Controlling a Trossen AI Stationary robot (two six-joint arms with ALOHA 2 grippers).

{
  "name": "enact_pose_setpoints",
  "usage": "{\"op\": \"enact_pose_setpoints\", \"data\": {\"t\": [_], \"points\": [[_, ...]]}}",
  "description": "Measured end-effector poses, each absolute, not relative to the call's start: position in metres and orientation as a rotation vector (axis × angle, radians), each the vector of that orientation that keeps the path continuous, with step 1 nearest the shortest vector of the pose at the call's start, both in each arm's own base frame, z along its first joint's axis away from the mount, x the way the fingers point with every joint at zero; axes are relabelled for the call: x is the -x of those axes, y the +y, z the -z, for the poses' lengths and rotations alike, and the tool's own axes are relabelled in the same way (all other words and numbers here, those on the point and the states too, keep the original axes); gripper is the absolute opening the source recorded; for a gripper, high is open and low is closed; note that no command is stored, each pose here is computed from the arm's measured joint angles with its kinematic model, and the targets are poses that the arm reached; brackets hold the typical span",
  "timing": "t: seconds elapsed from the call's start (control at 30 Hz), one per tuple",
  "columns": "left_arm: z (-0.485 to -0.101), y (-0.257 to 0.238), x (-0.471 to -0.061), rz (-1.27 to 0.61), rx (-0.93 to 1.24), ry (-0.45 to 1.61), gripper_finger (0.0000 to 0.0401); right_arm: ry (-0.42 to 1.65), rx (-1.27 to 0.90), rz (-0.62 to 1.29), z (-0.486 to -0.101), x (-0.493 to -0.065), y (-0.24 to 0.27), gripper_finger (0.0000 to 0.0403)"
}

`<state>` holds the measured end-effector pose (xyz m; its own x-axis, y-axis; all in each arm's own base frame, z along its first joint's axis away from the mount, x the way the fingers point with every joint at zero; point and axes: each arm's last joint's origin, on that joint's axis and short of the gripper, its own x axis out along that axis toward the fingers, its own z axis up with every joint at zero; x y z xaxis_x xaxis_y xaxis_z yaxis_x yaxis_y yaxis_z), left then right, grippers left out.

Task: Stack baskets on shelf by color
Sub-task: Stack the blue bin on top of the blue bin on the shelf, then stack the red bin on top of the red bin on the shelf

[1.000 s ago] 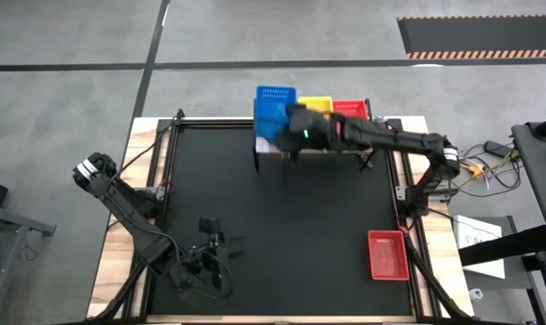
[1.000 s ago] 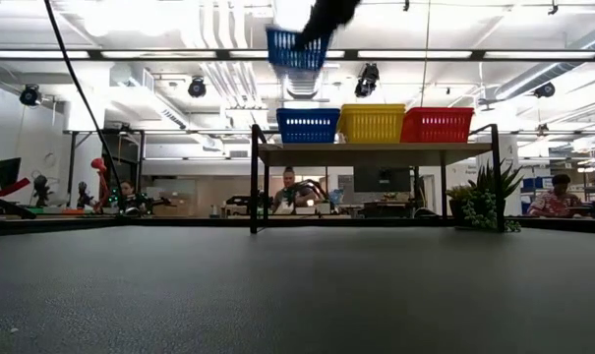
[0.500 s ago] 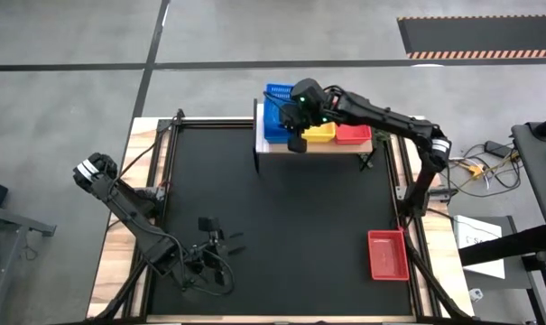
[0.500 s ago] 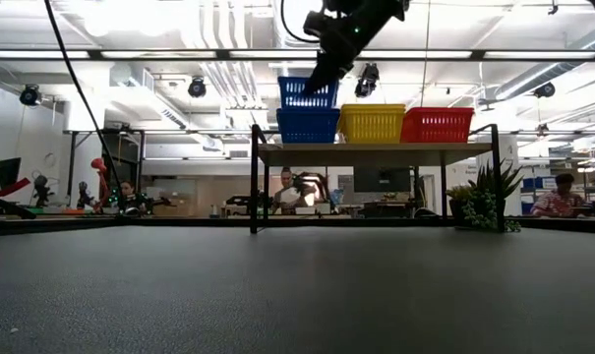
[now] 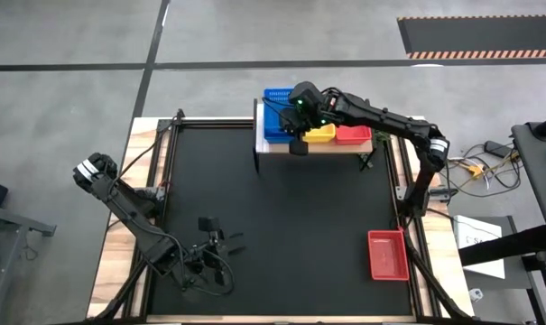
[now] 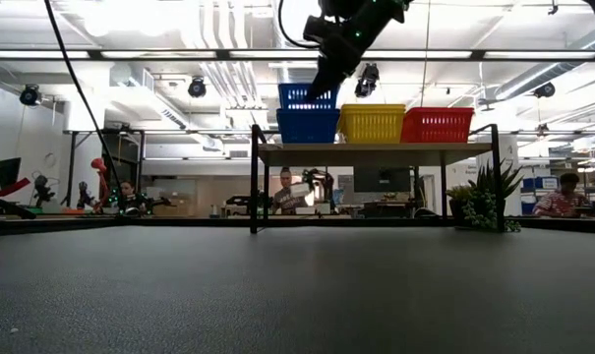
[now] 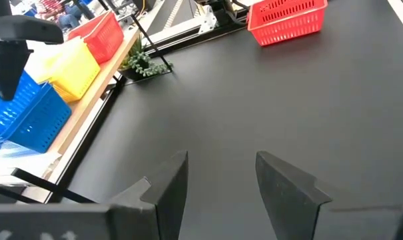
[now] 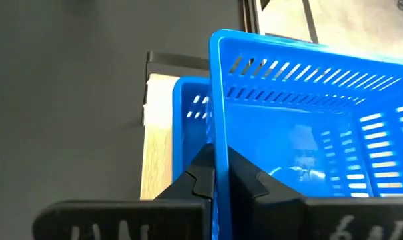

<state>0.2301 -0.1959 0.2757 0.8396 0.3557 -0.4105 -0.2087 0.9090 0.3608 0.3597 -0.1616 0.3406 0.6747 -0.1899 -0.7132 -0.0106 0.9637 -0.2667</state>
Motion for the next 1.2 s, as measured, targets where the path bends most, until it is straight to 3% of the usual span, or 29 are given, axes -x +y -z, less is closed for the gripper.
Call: {"op": "enact_pose_setpoints", "data": {"t": [0.33,0.83,1.2], "points": [[-0.276,-0.196,-0.230,-0.304,-0.310,0.490,0.0161,0.839,0.260,0.082,-0.339,-0.360,-0.159,0.0018],[-0.276,-0.196,-0.231,-0.307,-0.313,0.485,0.0161,0.789,0.213,0.111,-0.360,-0.361,-0.151,0.0165],[-0.277,-0.195,-0.232,-0.292,-0.376,0.492,0.0161,0.762,0.098,0.113,-0.408,-0.353,-0.123,0.0176]]}}
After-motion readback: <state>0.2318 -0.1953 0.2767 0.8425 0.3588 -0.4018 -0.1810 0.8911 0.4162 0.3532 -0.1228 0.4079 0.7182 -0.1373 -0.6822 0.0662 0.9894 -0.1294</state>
